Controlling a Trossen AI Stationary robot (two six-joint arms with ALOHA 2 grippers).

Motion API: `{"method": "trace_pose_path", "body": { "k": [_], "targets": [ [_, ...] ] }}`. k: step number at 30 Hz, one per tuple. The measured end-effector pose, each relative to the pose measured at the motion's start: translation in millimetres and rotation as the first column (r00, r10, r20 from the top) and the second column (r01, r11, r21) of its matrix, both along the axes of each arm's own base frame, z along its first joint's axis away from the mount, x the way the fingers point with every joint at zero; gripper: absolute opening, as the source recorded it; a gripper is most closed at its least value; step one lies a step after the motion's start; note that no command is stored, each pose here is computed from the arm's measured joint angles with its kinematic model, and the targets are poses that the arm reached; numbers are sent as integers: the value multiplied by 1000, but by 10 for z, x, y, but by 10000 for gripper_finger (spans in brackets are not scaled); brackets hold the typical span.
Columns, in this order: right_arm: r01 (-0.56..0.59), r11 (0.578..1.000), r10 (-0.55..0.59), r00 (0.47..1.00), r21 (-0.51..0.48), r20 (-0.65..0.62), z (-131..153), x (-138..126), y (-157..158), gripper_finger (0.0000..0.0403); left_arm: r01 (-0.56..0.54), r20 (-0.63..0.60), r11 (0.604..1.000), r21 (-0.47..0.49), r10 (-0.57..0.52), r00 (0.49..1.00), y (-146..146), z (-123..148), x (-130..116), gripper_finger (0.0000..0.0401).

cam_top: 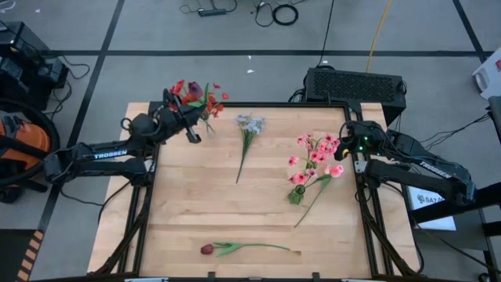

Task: Sort flowers into vase by color
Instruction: Put the top dark red flower into the transparent vase

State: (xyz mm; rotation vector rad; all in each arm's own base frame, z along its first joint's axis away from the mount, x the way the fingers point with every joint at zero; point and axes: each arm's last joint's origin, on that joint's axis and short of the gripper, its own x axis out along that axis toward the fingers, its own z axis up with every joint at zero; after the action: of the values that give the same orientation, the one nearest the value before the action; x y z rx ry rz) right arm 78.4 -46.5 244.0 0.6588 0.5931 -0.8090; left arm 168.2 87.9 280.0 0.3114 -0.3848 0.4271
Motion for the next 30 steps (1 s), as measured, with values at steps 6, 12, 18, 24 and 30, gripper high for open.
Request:
{"method": "trace_pose_path", "body": {
  "k": [6, 12, 18, 24, 30],
  "targets": [
    [29, 999, -29, 1000, -27, -11, 3, -5, -11, 148, 121, 112, 993, 16, -122, 986, -92, 157, -24, 1],
    [30, 999, -31, 999, -29, -11, 4, -6, -11, 148, 204, 167, 977, 64, -212, 963, -252, 441, -40, 1],
    [29, 999, -30, 999, -29, -12, 3, -5, -11, 148, 300, 41, 954, 16, -300, 953, -453, 542, -5, 1],
    [26, 999, -26, 1000, -32, -15, 3, -5, -11, 148, 369, 9, 929, 0, -369, 929, -673, 378, 45, 1],
    [26, 999, -26, 1000, -32, -14, 4, -5, -11, 148, 303, -95, 950, -81, -310, 946, -755, -74, 59, 1]
  ]
}}
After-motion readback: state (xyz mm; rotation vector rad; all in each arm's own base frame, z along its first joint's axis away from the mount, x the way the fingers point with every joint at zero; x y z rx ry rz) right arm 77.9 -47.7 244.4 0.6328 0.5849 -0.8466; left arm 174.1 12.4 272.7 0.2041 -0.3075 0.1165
